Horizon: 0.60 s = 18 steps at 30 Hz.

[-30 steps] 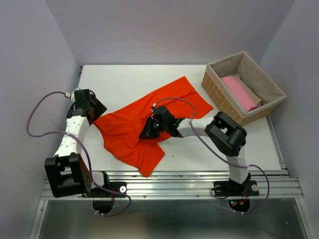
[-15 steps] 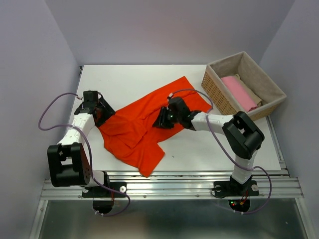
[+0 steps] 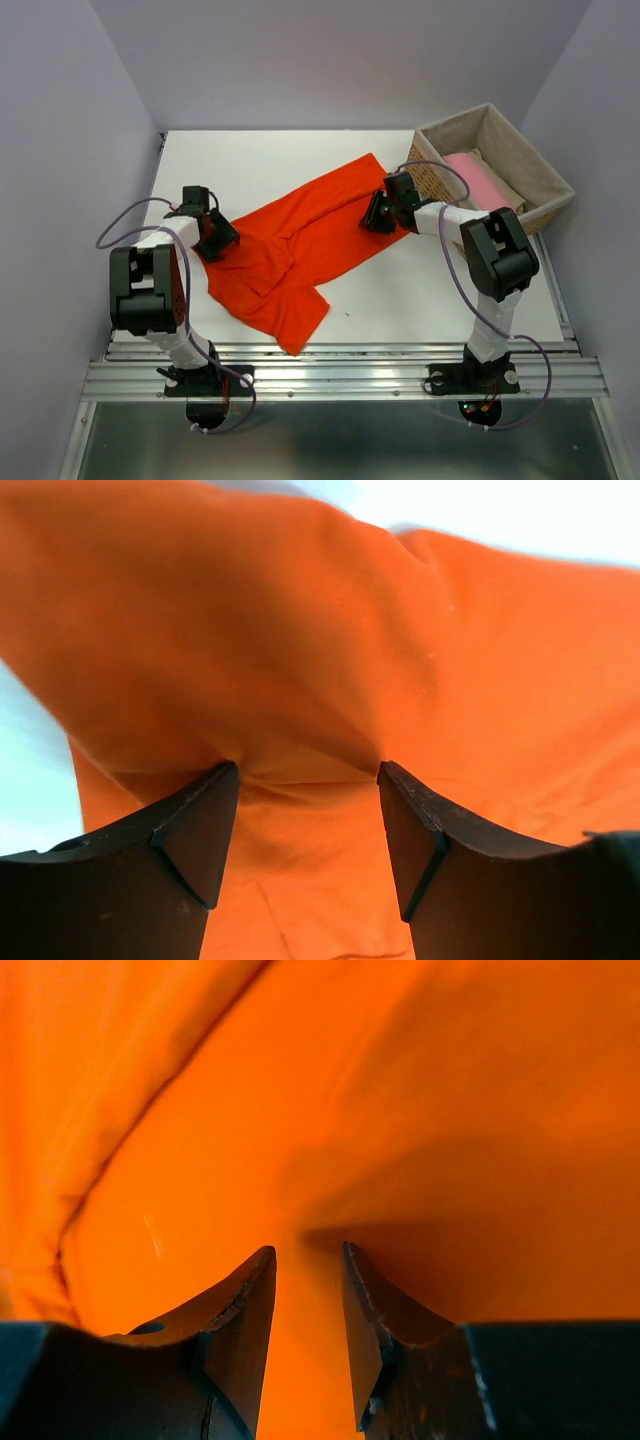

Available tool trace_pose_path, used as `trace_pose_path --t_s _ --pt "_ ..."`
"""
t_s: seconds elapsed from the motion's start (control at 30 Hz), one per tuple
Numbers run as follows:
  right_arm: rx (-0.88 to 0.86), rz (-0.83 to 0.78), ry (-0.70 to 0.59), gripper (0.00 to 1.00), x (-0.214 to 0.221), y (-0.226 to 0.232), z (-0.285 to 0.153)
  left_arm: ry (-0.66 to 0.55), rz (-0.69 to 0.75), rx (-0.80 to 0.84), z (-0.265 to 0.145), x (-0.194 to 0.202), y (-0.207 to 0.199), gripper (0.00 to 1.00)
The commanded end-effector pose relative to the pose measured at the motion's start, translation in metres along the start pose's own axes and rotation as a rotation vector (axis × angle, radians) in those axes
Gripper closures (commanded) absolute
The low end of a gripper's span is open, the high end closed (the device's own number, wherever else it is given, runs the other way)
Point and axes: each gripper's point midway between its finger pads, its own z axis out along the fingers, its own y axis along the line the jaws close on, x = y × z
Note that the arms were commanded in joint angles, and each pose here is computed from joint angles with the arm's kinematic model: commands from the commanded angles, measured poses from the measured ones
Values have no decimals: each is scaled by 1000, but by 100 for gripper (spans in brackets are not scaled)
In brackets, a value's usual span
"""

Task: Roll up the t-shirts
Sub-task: Fold the T-shirt at the center of the board.

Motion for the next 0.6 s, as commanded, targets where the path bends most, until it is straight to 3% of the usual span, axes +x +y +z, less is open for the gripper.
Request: trace_pose_path --t_s 0.0,0.17,0.33,0.47,0.57 --pt "97 -39 -68 61 -29 -25 0 7 5 -46 19 -11 -1 32" --pt "192 -37 -84 61 -30 -55 6 14 16 -82 34 -27 -7 32" --pt "159 6 -16 62 -7 -56 11 -15 46 -128 48 -57 -17 32" --pt "104 69 13 62 12 -49 6 -43 55 -145 62 -94 -34 33" --pt "97 94 24 61 32 -40 -3 -132 72 -130 58 -146 -63 33"
